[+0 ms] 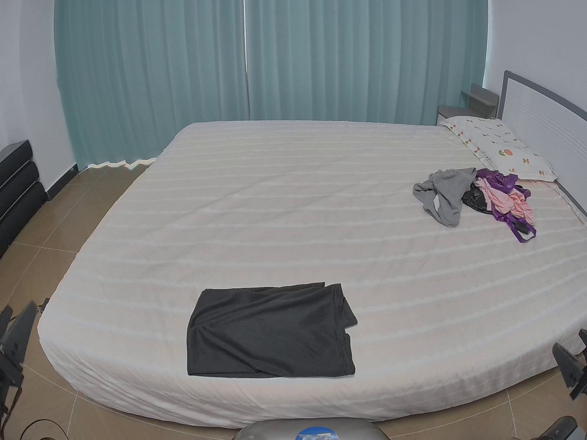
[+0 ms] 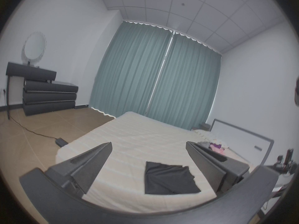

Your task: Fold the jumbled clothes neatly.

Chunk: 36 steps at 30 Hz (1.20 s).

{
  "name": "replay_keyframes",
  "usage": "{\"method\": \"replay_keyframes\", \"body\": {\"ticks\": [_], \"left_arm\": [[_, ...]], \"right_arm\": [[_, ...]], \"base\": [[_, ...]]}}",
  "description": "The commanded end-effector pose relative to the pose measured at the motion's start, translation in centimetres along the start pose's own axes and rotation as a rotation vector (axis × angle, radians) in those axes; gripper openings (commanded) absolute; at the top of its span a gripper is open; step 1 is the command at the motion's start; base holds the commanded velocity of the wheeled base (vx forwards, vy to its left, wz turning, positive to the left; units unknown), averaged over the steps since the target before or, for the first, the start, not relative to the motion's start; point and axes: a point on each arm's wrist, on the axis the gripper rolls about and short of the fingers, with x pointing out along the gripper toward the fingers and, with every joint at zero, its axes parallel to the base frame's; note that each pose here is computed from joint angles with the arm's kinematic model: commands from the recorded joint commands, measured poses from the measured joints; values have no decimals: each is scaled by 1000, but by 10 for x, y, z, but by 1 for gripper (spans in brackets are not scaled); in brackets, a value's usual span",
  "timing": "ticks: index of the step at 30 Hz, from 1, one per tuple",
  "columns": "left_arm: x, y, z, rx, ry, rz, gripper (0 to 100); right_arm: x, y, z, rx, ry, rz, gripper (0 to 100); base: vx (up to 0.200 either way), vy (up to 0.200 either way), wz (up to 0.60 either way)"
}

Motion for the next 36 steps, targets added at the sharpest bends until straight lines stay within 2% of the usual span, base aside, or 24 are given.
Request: {"method": "replay_keyframes", "body": {"ticks": [1, 7, 10, 13, 16, 17, 19, 21, 23, 26, 27, 29, 30, 31, 33, 36], "left_arm": [[-53, 5, -11, 103, -172, 44, 100], [-65, 9, -24, 152, -188, 44, 100], [-69, 11, -29, 181, -201, 31, 100], [-63, 15, -40, 225, -174, 65, 100], [-60, 18, -43, 226, -174, 96, 100], [-53, 22, -51, 222, -206, 149, 100], [-49, 23, -55, 228, -228, 153, 100], [-43, 26, -63, 272, -282, 151, 100], [-41, 27, -65, 300, -323, 148, 100], [-41, 26, -63, 282, -345, 137, 100], [-41, 26, -65, 279, -333, 137, 100], [-40, 27, -66, 278, -315, 143, 100], [-39, 29, -73, 285, -240, 155, 100], [-38, 30, -75, 287, -222, 159, 100], [-37, 33, -85, 299, -116, 169, 100], [-37, 32, -86, 296, -107, 117, 100]], "right_arm": [[-46, -3, -17, -129, -206, -64, 100], [-50, -3, -34, -176, -214, -127, 100], [-48, -4, -35, -178, -211, -129, 100], [-47, -4, -35, -180, -227, -138, 100], [-44, -5, -36, -176, -244, -167, 100], [-32, -8, -41, -165, -314, -231, 100], [-24, -10, -46, -169, -362, -238, 100], [-18, -11, -50, -219, -433, -237, 100], [-18, -11, -49, -225, -440, -237, 100], [-16, -12, -55, -226, -380, -241, 100], [-15, -13, -58, -225, -339, -249, 100], [-14, -13, -60, -223, -326, -241, 100], [-15, -13, -58, -218, -340, -238, 100], [-15, -13, -58, -218, -340, -238, 100], [-14, -13, -59, -219, -338, -240, 100], [-14, -13, -59, -233, -335, -243, 100]], "base": [[0, 0, 0], [0, 0, 0], [0, 0, 0], [0, 0, 0], [0, 0, 0], [0, 0, 0], [0, 0, 0], [0, 0, 0], [0, 0, 0], [0, 0, 0], [0, 0, 0], [0, 0, 0], [0, 0, 0], [0, 0, 0], [0, 0, 0], [0, 0, 0]]}}
